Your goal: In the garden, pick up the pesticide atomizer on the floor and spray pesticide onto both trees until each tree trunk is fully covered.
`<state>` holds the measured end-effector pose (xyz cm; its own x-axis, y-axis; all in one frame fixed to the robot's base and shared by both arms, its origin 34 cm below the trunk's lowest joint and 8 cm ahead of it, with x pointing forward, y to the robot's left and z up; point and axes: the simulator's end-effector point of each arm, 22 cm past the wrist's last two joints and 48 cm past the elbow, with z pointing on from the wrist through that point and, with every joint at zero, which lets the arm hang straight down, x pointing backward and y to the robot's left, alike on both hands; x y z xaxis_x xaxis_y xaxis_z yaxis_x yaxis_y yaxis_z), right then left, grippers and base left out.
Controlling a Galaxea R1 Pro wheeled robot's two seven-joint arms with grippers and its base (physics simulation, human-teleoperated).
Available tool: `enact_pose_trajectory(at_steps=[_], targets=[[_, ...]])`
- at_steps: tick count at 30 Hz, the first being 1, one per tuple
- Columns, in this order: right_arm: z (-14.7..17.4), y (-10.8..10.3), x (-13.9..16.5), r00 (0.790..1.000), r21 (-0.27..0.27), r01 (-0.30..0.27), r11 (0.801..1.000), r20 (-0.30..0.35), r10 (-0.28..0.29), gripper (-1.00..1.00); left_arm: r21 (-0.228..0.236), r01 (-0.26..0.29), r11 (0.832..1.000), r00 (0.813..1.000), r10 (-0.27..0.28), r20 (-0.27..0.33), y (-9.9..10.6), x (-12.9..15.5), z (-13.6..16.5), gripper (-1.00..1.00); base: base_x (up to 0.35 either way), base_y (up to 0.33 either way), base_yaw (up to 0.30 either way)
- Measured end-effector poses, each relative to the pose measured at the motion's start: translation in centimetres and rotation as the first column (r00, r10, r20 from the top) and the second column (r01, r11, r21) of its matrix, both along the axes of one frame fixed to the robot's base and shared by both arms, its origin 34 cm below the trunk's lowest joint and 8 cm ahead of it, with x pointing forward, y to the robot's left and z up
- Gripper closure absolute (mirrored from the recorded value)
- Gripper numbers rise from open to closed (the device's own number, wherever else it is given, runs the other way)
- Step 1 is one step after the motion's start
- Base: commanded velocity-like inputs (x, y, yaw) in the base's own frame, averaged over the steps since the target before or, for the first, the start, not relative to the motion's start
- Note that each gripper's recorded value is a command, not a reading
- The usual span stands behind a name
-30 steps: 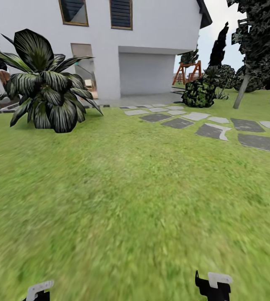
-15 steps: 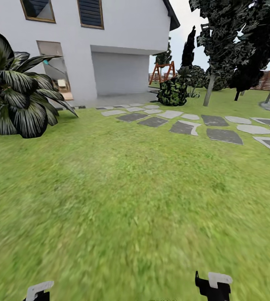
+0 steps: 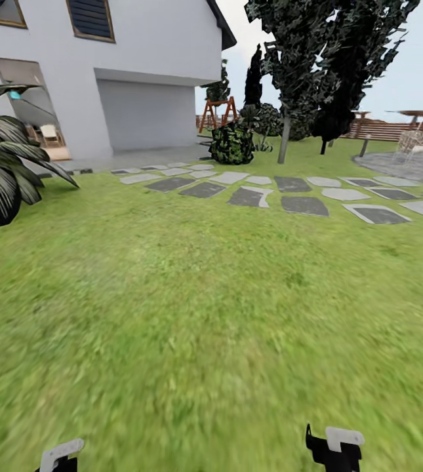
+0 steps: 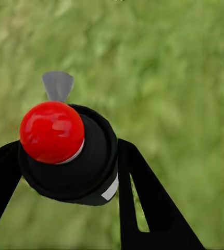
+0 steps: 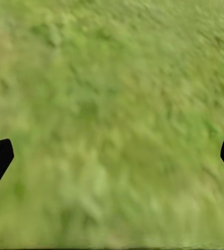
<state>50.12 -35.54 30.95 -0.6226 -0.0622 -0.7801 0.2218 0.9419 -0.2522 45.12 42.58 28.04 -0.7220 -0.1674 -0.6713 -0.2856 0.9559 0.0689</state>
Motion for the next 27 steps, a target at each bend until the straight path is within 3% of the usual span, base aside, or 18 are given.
enact_pose_trajectory(at_steps=[6,27], targets=[[0.00,0.01,0.00,1.000,0.000,-0.001,1.000,0.000,0.001,-1.00,0.000,-0.001,1.000,1.000,0.001,0.000,0.02,0.00,0.01,1.00,-0.004,-0.175,-0.300],[0.00,0.02,0.00,1.000,0.000,0.000,1.000,0.000,0.000,-1.00,0.003,-0.003,1.000,1.000,0.003,0.001,0.25,-0.01,0.06,1.00,0.000,-0.002,-0.300]])
